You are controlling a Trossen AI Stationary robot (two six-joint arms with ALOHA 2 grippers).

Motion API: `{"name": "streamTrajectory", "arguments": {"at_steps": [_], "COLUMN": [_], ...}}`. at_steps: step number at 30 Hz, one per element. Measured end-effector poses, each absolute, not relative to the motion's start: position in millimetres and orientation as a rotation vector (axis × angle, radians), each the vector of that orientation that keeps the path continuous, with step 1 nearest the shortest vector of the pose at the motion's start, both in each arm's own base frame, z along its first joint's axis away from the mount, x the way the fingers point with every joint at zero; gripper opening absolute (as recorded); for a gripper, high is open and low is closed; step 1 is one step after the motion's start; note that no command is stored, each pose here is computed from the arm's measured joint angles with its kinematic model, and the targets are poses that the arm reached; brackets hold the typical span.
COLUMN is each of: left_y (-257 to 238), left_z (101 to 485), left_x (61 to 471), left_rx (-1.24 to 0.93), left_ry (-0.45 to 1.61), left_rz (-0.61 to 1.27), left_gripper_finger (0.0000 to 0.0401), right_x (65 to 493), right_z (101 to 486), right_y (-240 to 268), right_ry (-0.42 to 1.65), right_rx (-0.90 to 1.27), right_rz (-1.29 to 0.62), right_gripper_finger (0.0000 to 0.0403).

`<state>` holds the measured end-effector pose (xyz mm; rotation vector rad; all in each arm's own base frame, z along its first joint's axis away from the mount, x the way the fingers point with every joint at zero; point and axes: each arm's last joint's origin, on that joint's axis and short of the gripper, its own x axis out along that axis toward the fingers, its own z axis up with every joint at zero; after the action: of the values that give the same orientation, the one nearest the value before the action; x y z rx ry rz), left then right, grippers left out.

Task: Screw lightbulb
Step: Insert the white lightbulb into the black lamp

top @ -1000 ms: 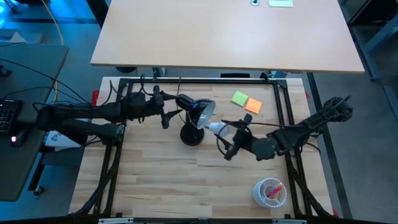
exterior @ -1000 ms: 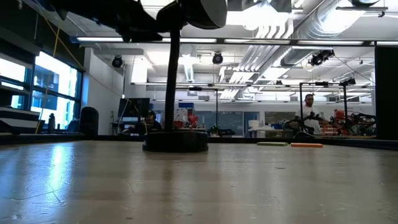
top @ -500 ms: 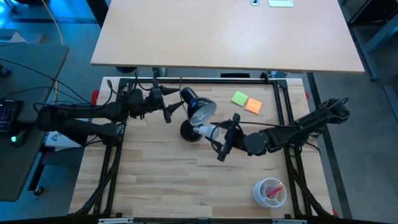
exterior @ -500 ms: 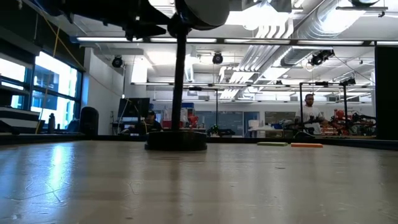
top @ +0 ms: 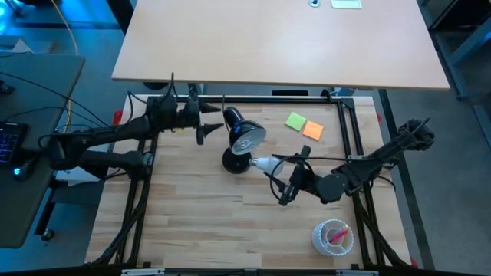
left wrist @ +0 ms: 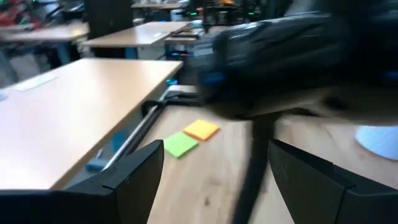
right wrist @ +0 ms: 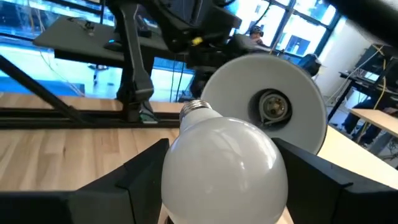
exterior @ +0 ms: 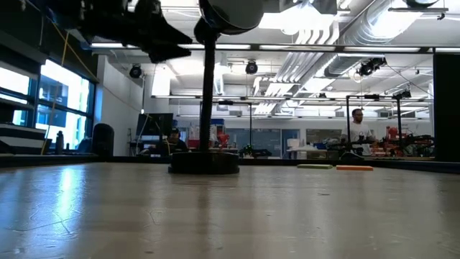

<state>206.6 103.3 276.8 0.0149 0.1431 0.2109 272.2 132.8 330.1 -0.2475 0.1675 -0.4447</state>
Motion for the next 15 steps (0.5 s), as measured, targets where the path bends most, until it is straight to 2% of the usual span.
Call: {"name": "streamTrajectory", "arguments": {"at_steps": [4, 10, 15], "left_y": [118.7, 94.2, 74.2], "left_z": [261.5, 233.5, 233.0], "left_x": [215.8, 246.6, 264.7], "left_rx": [-0.052, -0.015, 0.021], "left_ry": [0.172, 0.294, 0.218], "left_rz": [0.167, 0.114, 0.113], "left_gripper_finger": [0.0284, 0.0284, 0.0284], "right_x": [269.6, 266.1, 264.8], "right_z": [327.2, 324.3, 322.8], "right_y": [136.7, 140.4, 141.5], "right_ry": [0.190, 0.213, 0.221], "right_rx": [-0.268, -0.295, -0.290], "right_rz": [-0.428, -0.435, -0.438], "right_gripper_finger": [0.0255, 0.0255, 0.0255]}}
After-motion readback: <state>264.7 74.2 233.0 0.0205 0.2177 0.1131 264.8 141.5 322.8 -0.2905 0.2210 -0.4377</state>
